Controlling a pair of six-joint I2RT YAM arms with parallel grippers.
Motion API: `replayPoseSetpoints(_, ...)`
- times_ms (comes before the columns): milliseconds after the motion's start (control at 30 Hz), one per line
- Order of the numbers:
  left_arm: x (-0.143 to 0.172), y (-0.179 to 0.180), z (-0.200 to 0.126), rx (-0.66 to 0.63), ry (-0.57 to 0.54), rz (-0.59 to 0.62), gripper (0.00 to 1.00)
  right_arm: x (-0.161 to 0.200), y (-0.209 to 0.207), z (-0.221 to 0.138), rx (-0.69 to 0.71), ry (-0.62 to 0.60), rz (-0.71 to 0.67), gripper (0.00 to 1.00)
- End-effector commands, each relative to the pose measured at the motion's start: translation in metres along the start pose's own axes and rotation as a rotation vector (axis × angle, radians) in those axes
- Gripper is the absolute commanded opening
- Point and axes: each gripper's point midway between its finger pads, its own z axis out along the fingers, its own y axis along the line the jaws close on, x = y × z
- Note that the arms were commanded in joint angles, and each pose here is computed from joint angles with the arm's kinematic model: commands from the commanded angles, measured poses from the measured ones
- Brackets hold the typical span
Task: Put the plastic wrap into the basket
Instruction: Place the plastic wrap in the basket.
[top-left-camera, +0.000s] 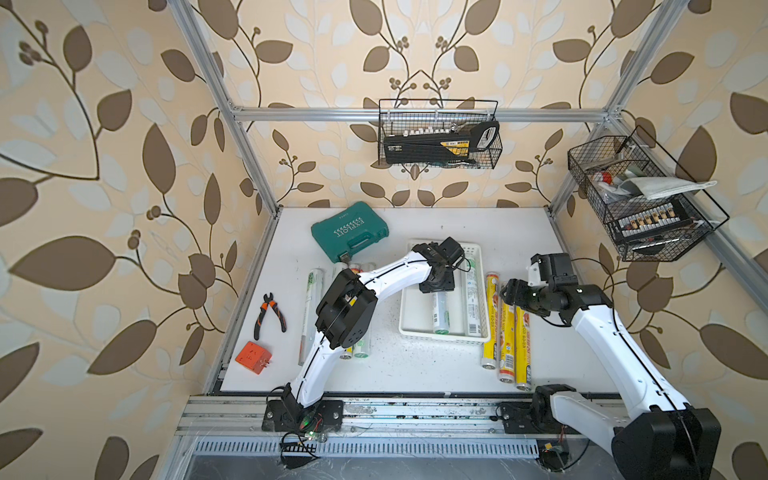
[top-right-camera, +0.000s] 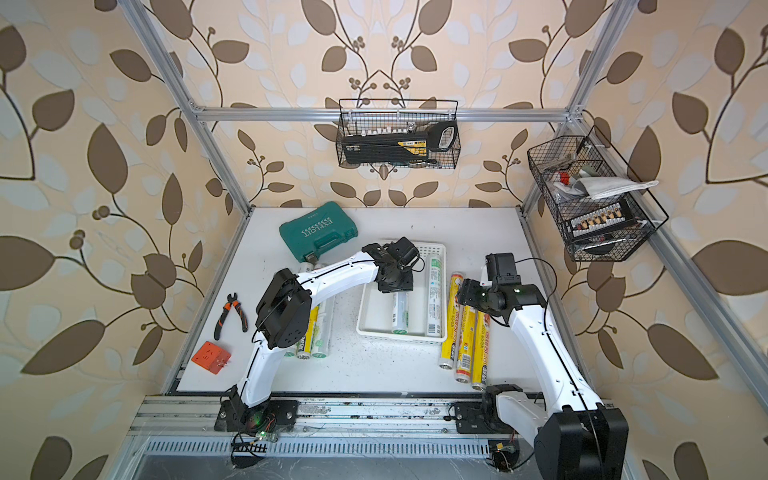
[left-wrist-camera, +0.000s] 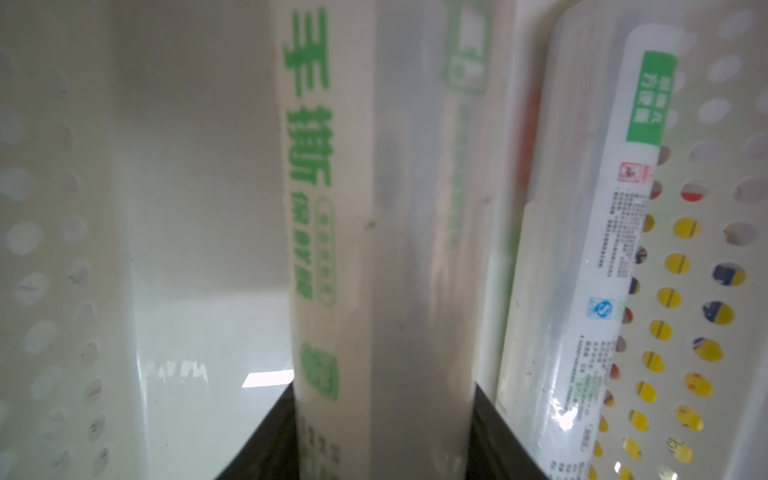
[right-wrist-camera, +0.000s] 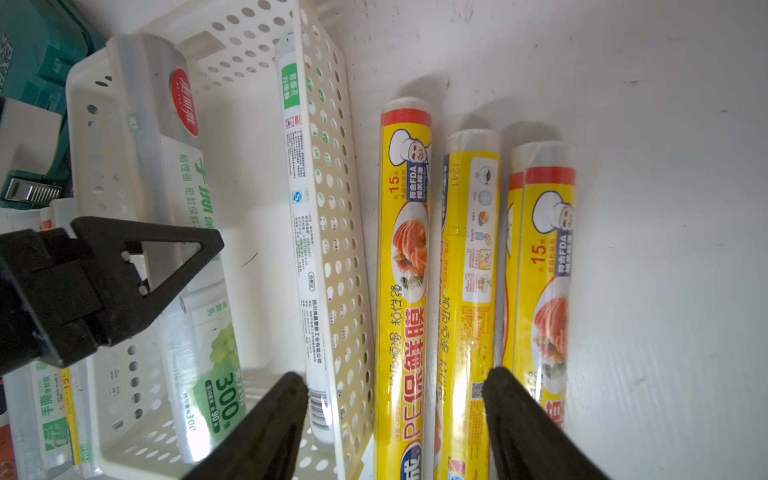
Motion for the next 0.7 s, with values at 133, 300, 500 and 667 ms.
replayPoseSetpoints(133, -0.010, -0.036, -0.007, 0.117, -0.030, -0.003, 0.36, 0.005, -0.001, 0.001, -0.015, 0.006, -0.005, 0.71)
replayPoseSetpoints(300, 0.001, -0.052, 0.000, 0.148, -0.008, 0.022, 0.36, 0.006, -0.001, 0.002, -0.018, 0.008, -0.003, 0.71)
replayPoseSetpoints(500, 0.009, -0.064, 0.006, 0.175, 0.015, 0.034, 0.36, 0.006, -0.002, 0.003, -0.017, 0.013, -0.001, 0.71)
replayPoseSetpoints(667, 0.010, -0.064, 0.009, 0.173, 0.019, 0.031, 0.38, 0.006, -0.001, 0.003, -0.020, 0.011, 0.000, 0.71)
